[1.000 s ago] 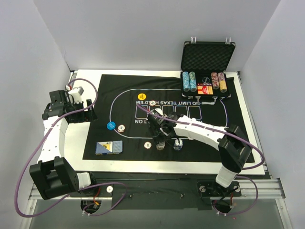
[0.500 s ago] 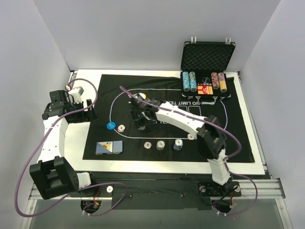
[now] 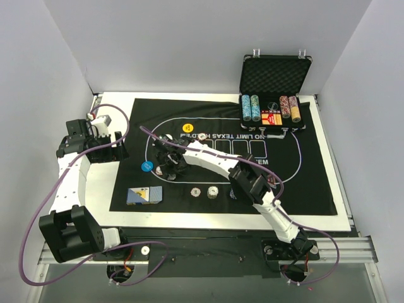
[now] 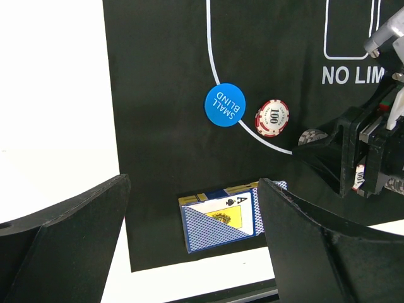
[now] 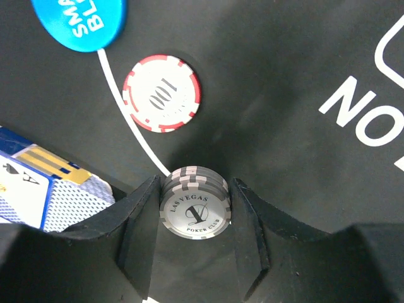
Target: Distribute texas hold em gaming equipment
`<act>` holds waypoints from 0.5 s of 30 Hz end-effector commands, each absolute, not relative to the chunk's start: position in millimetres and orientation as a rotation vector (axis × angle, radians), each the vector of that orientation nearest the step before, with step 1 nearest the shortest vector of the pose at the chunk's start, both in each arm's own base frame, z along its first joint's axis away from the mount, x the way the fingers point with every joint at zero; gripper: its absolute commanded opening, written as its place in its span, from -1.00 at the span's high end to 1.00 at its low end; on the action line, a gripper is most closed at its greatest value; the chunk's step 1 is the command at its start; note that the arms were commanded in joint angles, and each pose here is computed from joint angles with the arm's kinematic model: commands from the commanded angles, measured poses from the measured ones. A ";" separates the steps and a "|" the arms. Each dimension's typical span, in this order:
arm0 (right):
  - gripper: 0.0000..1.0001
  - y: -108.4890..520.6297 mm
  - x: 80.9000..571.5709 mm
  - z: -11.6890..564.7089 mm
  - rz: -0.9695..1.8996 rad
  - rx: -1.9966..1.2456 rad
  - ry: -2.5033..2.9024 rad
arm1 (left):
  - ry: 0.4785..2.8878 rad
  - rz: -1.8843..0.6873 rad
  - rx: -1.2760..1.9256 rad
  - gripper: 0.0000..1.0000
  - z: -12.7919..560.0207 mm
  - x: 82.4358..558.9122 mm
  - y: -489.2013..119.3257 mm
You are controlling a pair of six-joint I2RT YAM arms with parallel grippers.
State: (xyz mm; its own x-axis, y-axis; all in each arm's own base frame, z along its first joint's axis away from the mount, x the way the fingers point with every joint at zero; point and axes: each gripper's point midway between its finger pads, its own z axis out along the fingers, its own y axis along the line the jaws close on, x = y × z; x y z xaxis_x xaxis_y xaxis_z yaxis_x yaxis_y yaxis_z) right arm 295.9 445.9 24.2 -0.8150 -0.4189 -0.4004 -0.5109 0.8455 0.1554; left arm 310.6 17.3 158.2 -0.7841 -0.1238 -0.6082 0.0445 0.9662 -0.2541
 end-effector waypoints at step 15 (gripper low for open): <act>-0.31 429.5 300.9 89.0 0.390 -0.677 2.574 | 2.397 -0.319 -0.027 -0.87 167.3 317.9 20.6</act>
State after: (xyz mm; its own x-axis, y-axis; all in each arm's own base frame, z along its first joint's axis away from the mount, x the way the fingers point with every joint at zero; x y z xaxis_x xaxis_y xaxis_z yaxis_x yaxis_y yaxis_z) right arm 295.7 448.8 28.9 -0.8120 -0.4168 -0.4086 -0.5166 0.8390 0.1707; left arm 311.3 17.7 158.2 -0.7829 -0.1209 -0.6103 0.0466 0.9668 -0.2513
